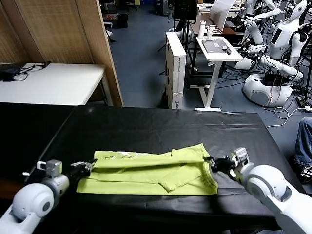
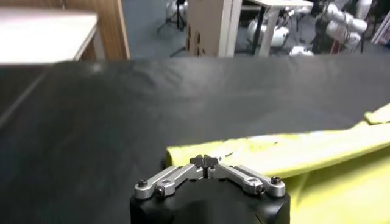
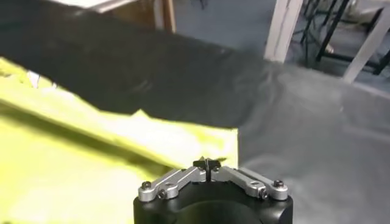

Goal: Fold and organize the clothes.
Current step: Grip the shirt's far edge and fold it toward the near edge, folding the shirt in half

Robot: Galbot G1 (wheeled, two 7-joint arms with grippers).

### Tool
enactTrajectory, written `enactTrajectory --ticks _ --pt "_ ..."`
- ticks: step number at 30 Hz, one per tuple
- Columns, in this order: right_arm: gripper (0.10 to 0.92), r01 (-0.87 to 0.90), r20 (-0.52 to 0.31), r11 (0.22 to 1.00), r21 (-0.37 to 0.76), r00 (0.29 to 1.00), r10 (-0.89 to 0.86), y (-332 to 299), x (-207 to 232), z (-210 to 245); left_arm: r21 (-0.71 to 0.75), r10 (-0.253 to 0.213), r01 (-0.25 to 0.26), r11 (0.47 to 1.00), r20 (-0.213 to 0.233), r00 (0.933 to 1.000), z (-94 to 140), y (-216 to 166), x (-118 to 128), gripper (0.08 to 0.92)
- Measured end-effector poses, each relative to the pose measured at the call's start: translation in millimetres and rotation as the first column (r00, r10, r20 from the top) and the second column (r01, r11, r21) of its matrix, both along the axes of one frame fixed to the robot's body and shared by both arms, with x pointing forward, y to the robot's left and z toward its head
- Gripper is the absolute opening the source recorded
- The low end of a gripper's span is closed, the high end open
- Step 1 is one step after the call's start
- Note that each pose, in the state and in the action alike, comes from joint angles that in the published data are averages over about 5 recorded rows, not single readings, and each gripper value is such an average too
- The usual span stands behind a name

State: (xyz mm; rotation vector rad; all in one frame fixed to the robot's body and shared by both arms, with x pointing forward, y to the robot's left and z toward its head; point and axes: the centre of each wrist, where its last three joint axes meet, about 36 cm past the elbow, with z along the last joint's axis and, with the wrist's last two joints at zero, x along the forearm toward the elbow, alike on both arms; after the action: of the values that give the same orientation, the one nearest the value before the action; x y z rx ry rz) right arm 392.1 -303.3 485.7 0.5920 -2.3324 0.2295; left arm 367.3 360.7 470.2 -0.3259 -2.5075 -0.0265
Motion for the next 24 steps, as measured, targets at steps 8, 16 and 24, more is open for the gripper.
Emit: enactTrajectory --ticks 8,16,24 --pt "0.14 -0.001 -0.017 1.0 0.006 1.0 0.001 3 -5 -6 0.0 0.018 -0.018 1.0 -0.029 0.9994 -9 4 -14 0.147" --pt "0.205 0.002 -0.001 1.0 0.013 1.0 -0.002 5 -12 2 -0.002 0.032 -0.032 0.999 -0.039 0.9987 -13 4 -20 0.147" --pt "0.693 0.001 0.048 0.999 0.046 0.999 -0.003 8 -17 15 0.009 0.061 -0.06 0.998 -0.034 0.9976 -7 0 -24 0.361"
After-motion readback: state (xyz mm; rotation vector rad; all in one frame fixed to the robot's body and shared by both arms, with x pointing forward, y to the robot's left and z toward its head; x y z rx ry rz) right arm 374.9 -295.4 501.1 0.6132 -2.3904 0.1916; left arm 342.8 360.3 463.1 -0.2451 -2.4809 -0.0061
